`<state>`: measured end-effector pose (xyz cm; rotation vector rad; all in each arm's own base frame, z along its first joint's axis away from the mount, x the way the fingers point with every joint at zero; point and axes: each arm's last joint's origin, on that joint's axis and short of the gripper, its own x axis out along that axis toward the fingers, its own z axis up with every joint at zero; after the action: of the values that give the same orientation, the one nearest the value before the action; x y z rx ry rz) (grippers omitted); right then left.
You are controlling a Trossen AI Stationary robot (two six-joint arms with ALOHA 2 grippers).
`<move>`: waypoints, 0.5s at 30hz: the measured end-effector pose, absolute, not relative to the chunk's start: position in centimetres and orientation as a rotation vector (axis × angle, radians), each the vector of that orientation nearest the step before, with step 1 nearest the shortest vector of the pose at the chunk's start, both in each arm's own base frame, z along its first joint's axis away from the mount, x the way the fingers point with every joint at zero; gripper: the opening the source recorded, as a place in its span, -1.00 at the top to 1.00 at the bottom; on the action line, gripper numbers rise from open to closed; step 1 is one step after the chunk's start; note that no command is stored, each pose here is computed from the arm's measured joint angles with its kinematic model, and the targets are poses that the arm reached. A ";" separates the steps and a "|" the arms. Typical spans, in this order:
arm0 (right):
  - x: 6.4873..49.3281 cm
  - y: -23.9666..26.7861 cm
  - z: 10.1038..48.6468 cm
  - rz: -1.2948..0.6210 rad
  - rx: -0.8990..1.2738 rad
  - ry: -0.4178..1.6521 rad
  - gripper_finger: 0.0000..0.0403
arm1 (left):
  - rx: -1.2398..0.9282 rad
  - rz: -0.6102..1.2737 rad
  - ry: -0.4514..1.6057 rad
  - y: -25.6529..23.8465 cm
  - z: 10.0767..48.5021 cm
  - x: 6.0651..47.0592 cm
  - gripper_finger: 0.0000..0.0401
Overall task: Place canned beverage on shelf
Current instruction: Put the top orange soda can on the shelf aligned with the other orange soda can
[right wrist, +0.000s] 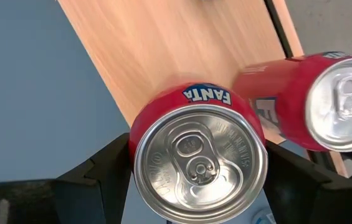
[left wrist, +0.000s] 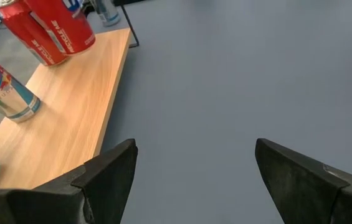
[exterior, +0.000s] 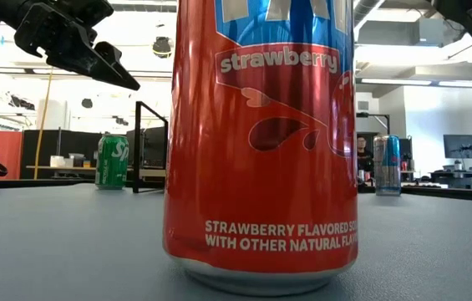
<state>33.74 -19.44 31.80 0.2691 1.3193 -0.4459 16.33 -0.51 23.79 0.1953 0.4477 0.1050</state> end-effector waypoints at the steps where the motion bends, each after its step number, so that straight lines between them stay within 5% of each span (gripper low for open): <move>1: 33.8 -19.4 31.7 -0.445 0.270 1.322 -0.44 | 0.195 0.105 0.448 -0.5 23.8 16.3 -0.57; 15: 33.7 -19.1 30.7 -0.447 0.290 1.363 -0.44 | 0.194 0.104 0.450 -0.5 23.8 16.3 -0.57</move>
<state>33.67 -19.15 30.75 0.2897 1.3626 -0.4465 16.32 -0.52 23.76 0.1943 0.4500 0.1041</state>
